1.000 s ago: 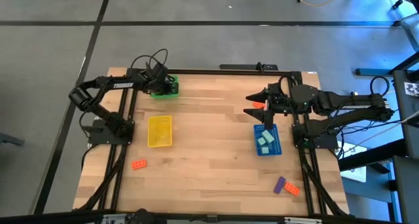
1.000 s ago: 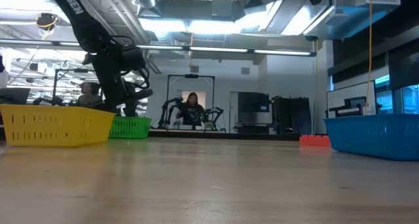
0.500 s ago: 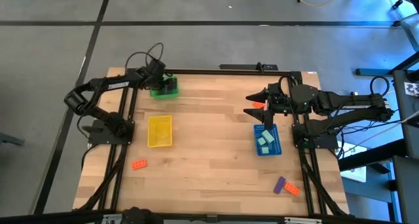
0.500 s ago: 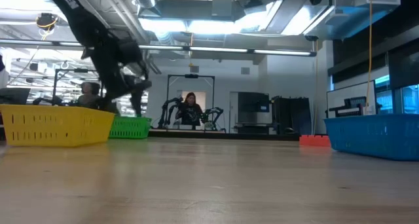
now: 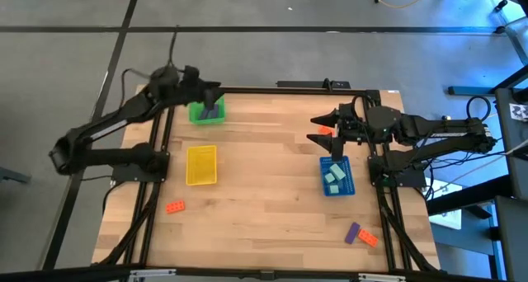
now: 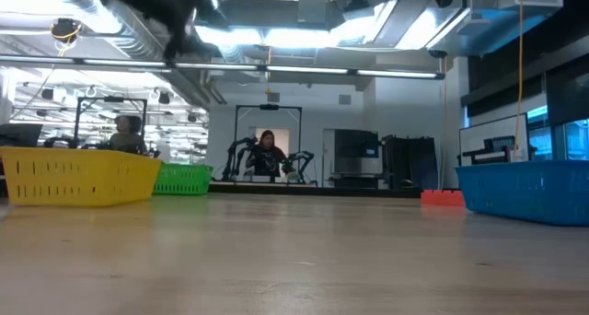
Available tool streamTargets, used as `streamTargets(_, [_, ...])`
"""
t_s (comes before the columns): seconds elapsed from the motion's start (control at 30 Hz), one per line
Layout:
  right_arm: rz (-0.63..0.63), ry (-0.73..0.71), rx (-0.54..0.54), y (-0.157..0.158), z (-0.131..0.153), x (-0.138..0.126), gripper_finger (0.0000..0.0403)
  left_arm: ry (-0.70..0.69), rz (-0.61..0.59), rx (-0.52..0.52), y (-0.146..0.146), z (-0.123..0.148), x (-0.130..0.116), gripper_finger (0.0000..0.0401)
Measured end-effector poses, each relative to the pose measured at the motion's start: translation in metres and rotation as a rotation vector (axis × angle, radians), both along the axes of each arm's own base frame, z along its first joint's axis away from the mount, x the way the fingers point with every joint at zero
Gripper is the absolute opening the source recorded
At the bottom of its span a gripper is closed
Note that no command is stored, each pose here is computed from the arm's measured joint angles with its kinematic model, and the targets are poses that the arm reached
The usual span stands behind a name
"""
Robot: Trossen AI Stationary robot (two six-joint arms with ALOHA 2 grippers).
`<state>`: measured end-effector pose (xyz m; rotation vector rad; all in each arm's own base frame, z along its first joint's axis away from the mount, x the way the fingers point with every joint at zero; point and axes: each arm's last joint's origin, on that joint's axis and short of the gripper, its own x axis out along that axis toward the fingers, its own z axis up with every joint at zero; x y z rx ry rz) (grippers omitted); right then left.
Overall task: Sort & place blocks by color
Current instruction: Put the violet block into the green bin
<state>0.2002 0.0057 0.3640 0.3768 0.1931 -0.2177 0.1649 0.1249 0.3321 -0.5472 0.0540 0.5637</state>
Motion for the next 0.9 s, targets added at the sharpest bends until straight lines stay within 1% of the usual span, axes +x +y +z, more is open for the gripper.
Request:
streamTargets(0.17, [0.001,-0.019,-0.002,0.0,0.002,0.0,0.0326,-0.138,-0.139,0.178,-0.055,0.03,-0.007,0.0255])
streamTargets(0.27, [0.003,-0.024,-0.014,0.0,0.002,0.001,0.0326,-0.223,-0.221,0.248,-0.079,0.042,-0.01,0.0255])
streamTargets(0.37, [0.007,-0.026,-0.032,0.0,0.003,0.001,0.0326,-0.277,-0.271,0.294,-0.096,0.049,-0.013,0.0255])
streamTargets(0.43, [0.008,-0.025,-0.033,0.0,0.003,0.001,0.0326,-0.292,-0.281,0.321,-0.102,0.052,-0.014,0.0255])
streamTargets(0.57, [0.01,-0.024,-0.041,0.0,0.003,0.001,0.0326,-0.282,-0.29,0.333,-0.108,0.051,-0.013,0.0255])
streamTargets(0.9, [0.014,-0.02,-0.054,0.0,0.003,0.001,0.0326,-0.275,-0.291,0.358,-0.108,0.052,-0.013,0.0255])
